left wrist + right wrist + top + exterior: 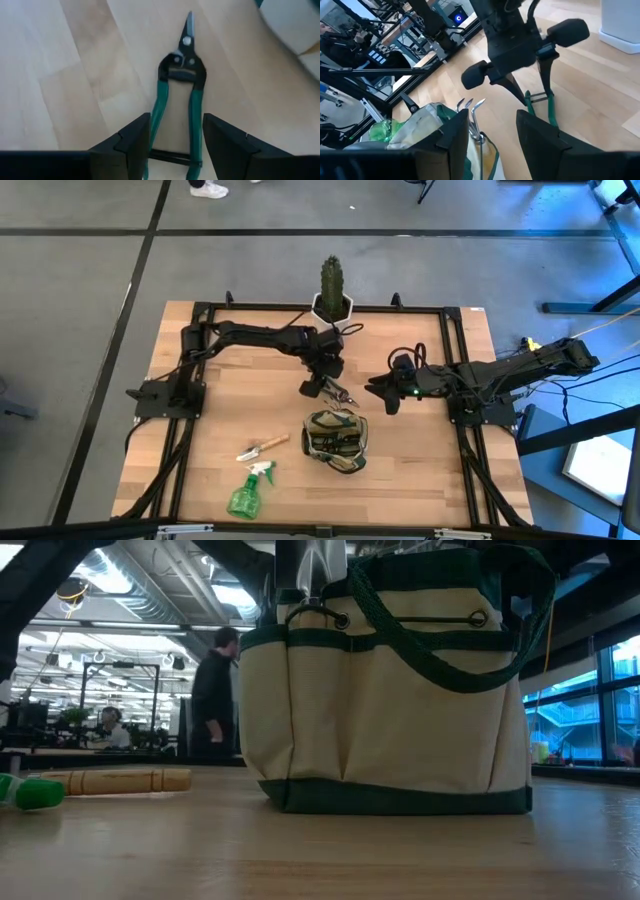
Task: Pick & Place Garden tools in Gardening bag
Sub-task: Put the green fruit pruner into the green gardening bag
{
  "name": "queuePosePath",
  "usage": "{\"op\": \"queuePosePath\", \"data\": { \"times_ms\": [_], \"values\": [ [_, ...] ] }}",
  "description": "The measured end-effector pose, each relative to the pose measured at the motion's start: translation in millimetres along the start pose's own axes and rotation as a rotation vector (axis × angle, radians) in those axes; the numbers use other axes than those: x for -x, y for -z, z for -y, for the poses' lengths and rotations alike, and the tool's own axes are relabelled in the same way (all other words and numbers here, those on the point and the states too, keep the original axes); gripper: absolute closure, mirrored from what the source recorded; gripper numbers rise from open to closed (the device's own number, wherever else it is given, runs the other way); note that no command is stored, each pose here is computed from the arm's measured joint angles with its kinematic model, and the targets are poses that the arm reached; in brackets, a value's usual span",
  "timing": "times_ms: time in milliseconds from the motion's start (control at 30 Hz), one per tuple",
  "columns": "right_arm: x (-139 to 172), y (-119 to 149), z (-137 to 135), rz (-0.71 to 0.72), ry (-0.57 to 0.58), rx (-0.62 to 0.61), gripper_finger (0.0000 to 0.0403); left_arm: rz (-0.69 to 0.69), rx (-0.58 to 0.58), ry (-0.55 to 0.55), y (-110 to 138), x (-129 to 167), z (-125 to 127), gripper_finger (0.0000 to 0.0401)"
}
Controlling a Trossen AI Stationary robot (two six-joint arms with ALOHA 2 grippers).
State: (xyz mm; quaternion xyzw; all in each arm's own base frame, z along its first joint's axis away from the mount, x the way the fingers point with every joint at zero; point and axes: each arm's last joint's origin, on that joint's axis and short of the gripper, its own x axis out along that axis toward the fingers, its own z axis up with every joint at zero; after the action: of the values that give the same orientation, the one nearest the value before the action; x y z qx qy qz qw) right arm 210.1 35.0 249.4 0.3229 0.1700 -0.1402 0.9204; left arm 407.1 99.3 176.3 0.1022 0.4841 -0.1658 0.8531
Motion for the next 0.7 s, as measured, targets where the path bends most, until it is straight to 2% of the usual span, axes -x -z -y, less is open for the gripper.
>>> {"op": "queuePosePath", "data": {
  "times_ms": [333, 533, 700],
  "values": [
    [0, 0, 0, -0.001, 0.003, 0.021, 0.0235, -0.008, -0.013, -0.056, -1, -5, -3, 0.0225],
    [0, 0, 1, 0.002, 0.007, 0.023, 0.0235, -0.073, 0.029, -0.013, 8, -23, 1, 0.0228],
    [0, 0, 1, 0.006, 0.009, 0.022, 0.0235, -0.085, 0.023, -0.029, 8, -28, 1, 0.0228]
  ]
}}
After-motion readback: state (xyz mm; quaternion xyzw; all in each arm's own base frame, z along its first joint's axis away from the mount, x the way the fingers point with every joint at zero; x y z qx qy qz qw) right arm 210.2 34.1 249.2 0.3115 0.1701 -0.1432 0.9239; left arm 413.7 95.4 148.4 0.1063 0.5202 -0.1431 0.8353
